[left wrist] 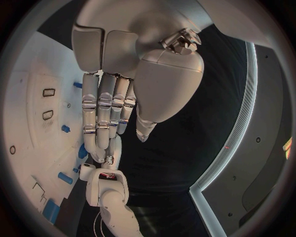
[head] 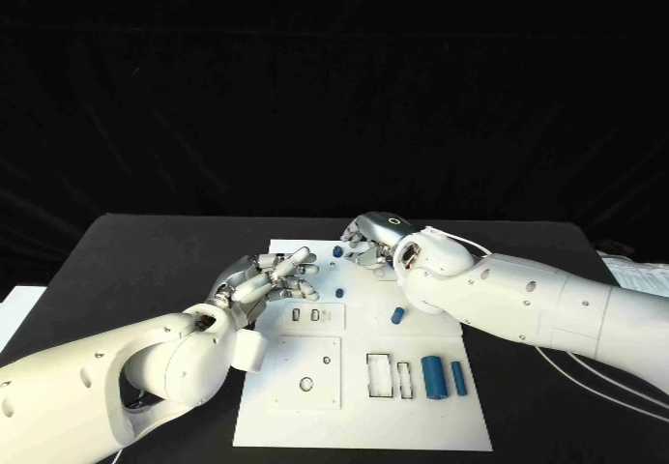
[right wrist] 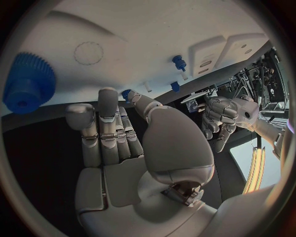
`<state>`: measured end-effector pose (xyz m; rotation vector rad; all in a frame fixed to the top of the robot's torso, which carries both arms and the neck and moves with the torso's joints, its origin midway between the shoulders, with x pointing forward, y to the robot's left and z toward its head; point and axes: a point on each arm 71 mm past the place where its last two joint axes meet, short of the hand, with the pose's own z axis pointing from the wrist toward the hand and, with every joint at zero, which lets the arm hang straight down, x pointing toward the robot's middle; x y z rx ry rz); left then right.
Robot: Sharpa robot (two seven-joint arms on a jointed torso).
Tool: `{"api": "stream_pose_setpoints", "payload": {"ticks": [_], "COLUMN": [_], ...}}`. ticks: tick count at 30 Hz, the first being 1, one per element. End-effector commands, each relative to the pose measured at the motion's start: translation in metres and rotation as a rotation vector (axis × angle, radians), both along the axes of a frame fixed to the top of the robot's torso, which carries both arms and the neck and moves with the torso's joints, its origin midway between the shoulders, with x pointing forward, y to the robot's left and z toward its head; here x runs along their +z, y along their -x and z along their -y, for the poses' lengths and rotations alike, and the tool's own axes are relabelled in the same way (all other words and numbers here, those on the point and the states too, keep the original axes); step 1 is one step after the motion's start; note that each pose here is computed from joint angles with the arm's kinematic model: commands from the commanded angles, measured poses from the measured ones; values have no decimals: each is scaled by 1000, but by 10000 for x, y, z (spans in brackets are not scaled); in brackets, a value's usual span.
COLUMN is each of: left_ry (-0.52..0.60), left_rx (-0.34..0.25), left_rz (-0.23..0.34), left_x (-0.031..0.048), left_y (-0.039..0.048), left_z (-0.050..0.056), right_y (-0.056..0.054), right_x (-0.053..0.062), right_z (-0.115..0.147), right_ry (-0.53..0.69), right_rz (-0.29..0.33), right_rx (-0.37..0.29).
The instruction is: Assemble the parts on the task board
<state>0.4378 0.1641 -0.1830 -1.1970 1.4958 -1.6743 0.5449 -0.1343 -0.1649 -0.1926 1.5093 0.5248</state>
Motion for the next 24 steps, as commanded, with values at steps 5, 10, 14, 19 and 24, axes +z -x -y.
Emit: {"api": "stream_pose_setpoints", "payload": {"ticks": [5,10,14,19,24], "left_ry": [10,11,10,11,11], "left_rx": [-2,-3,-3,-6,-5], "left_rz": [8,8,6,5,4], "left_x": [9,4,-2,-7,-13], "left_y": [-18,-24,-33,-38,-47], "left_z": [-39,-52,-51,-47,-55], "right_y": [201,303,305,254,206], "right_x": [137,150,122,81,55], "right_z": [390,676,852,1009,1033], "right_ry": [-108,-110,-64,-27,-14], "right_rz": [-21,-116,-163,-195,-208], "right_rx": [-26,-60,-106,-159,-181]}}
